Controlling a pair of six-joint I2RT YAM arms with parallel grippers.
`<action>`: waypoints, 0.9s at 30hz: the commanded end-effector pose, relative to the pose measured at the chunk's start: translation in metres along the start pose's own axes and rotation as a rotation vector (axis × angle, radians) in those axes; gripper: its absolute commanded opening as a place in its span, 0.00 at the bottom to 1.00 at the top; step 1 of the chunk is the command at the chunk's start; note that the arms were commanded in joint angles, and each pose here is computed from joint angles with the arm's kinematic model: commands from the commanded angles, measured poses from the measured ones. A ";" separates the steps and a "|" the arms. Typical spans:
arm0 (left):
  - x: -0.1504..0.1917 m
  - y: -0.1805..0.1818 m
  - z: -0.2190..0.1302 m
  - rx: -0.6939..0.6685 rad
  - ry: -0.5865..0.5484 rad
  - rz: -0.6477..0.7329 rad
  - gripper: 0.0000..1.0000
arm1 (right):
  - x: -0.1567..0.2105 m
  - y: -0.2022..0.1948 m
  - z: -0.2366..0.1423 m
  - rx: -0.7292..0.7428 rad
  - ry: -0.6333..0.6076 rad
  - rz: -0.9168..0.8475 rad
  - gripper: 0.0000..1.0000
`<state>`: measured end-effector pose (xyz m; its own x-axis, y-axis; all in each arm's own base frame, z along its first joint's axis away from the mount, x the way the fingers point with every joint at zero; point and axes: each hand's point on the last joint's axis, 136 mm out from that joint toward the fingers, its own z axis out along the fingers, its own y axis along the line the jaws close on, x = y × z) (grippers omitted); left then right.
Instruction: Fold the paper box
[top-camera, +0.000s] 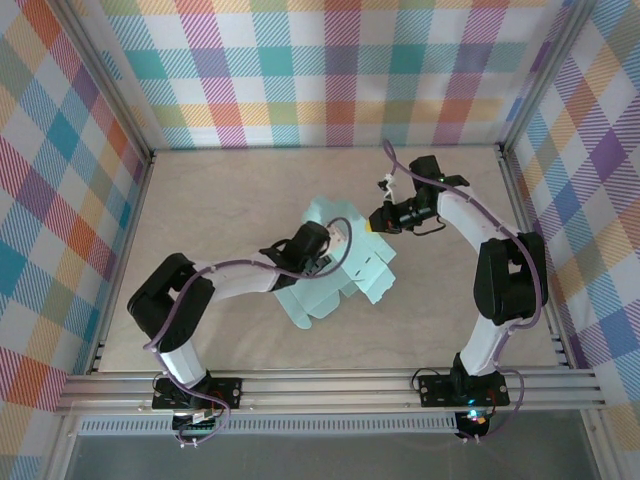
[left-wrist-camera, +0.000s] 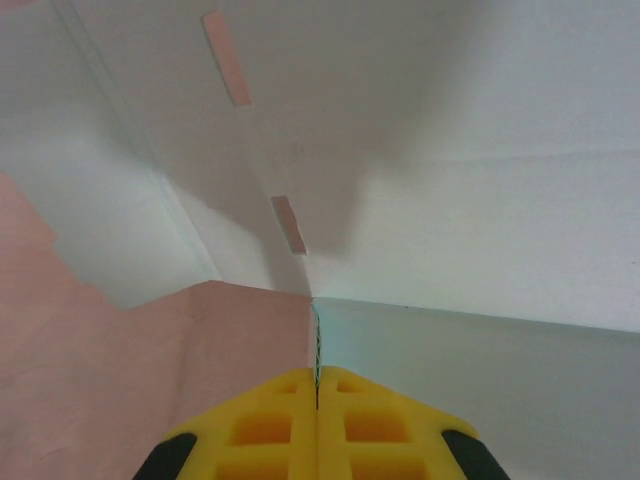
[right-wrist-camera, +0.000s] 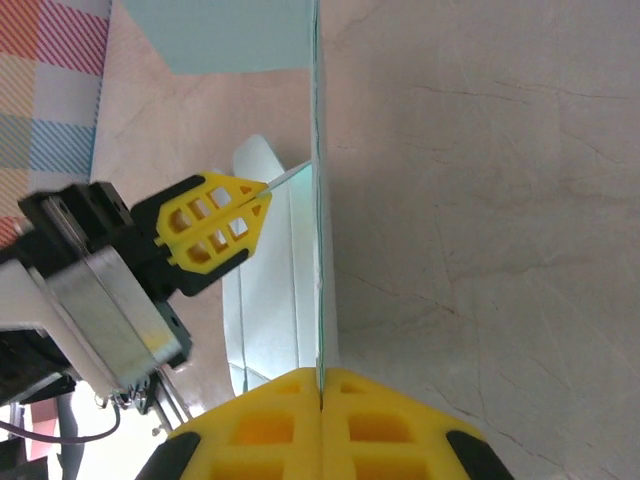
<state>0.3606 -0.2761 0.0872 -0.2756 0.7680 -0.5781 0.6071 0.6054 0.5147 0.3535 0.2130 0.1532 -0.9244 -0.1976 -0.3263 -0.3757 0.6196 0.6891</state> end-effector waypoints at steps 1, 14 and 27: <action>-0.019 0.004 0.000 -0.188 -0.035 0.057 0.00 | -0.020 0.014 -0.004 -0.067 -0.055 -0.031 0.00; -0.027 -0.016 0.009 -0.294 -0.061 0.145 0.01 | -0.021 0.007 -0.006 -0.066 -0.065 -0.011 0.00; -0.055 0.008 -0.040 0.088 -0.305 -0.294 0.59 | -0.015 -0.021 -0.009 0.139 -0.056 -0.048 0.00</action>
<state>0.3577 -0.3001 0.1301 -0.1840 0.6200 -0.7627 0.5473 0.7091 0.4445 0.3681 0.2009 0.1455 -0.9249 -0.1656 -0.3422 -0.3581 0.6819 0.6378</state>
